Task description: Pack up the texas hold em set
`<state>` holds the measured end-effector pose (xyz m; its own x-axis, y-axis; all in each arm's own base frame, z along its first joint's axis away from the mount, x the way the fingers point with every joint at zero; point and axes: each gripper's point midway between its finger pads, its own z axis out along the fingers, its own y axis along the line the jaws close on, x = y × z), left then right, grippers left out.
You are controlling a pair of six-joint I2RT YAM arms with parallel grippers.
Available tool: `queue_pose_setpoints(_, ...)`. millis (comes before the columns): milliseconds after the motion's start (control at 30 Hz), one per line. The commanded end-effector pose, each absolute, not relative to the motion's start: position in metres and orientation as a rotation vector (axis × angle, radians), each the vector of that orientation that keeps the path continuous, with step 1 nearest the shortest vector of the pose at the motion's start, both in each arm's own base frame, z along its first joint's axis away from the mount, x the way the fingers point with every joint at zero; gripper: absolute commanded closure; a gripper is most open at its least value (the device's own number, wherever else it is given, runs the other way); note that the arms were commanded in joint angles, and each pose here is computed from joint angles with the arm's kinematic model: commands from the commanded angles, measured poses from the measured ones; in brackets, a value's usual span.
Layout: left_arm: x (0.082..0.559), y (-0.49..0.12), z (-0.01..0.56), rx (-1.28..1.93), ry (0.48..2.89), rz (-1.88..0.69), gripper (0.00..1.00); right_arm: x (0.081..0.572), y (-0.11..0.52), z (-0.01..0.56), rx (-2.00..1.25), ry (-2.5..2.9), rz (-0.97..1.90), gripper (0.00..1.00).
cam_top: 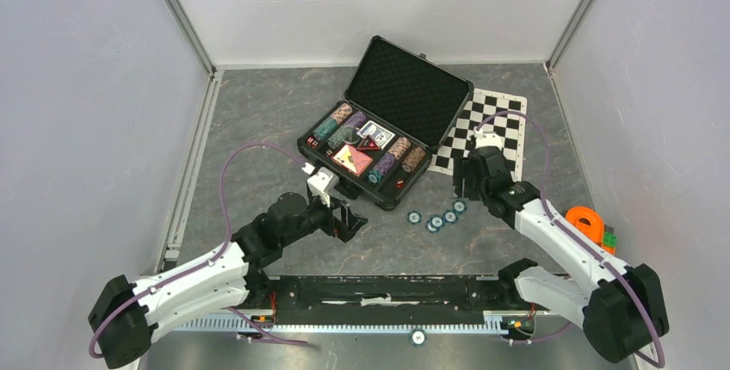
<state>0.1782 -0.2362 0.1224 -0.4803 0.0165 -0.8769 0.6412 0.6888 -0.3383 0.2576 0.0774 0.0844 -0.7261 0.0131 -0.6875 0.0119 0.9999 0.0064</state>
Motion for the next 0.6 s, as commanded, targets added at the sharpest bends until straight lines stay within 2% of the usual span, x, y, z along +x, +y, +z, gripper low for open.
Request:
queue_pose_setpoints(0, 0.180, -0.243, 0.145, 0.543, 1.822, -0.865, 0.00, 0.261, 0.082, 0.084, -0.108, 2.355, 0.032, 0.08)
queue_pose_setpoints(33, 0.180, -0.243, 0.144, 0.541, 1.822, -0.865, 0.00, 0.258, 0.098, 0.081, -0.185, 2.361, 0.138, 0.02)
queue_pose_setpoints(100, 0.180, -0.244, 0.143, 0.537, 1.829, -0.865, 0.00, 0.254, 0.108, 0.076, -0.176, 2.372, 0.213, 0.02)
queue_pose_setpoints(400, 0.182, -0.239, 0.135, 0.508, 1.848, -0.842, 0.00, 0.247, 0.096, 0.056, -0.082, 2.494, 0.119, 0.02)
queue_pose_setpoints(567, 0.181, -0.237, 0.135, 0.504, 1.840, -0.845, 0.00, 0.247, 0.077, 0.056, 0.056, 2.606, -0.072, 0.02)
